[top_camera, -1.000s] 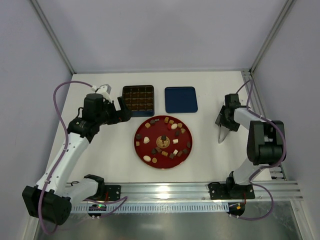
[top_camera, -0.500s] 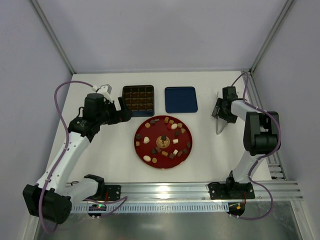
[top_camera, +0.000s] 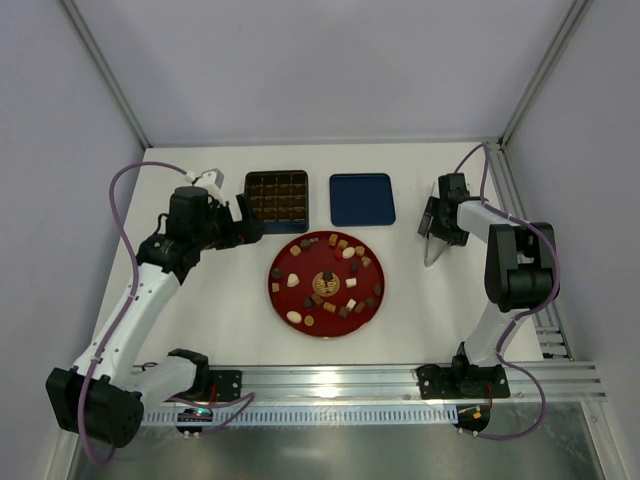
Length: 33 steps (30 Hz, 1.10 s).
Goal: Pack the chocolate
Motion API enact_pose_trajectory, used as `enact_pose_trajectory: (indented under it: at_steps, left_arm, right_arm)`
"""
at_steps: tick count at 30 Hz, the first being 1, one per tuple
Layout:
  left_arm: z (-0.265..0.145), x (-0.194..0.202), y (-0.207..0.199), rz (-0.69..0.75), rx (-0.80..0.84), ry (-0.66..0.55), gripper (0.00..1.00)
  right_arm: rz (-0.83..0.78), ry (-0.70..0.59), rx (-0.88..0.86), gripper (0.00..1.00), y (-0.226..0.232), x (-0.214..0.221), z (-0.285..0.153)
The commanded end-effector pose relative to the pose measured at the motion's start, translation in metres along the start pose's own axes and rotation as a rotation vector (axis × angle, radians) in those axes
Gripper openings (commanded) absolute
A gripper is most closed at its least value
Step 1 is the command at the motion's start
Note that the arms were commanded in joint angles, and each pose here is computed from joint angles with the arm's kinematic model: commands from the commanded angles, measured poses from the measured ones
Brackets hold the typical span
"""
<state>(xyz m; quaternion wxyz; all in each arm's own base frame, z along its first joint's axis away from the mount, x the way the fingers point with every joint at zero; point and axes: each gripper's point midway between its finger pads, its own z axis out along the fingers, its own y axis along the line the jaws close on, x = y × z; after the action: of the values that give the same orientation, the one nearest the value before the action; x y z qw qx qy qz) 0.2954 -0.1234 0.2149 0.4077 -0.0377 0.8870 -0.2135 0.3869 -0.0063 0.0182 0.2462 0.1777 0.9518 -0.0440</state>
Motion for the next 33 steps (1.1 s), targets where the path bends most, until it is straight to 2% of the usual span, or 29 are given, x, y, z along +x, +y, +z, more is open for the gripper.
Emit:
enact_pose_trajectory:
  at_steps: [1, 16, 24, 33]
  left_arm:
    - [0.000, -0.002, -0.004, -0.001, 0.023, -0.005, 1.00]
    - [0.002, 0.000, -0.005, -0.005, 0.025, 0.003, 1.00]
    - [0.003, 0.000, -0.004, -0.006, 0.025, 0.006, 1.00]
    - [0.003, 0.001, -0.004, -0.006, 0.024, 0.009, 1.00]
  right_arm:
    - [-0.039, 0.030, 0.016, 0.78, -0.002, 0.007, 0.002]
    - [0.060, 0.088, 0.092, 0.75, -0.006, 0.011, 0.010]
    - [0.104, 0.073, 0.100, 0.82, -0.005, 0.007, 0.008]
    - [0.102, 0.073, 0.085, 0.82, 0.000, 0.002, 0.014]
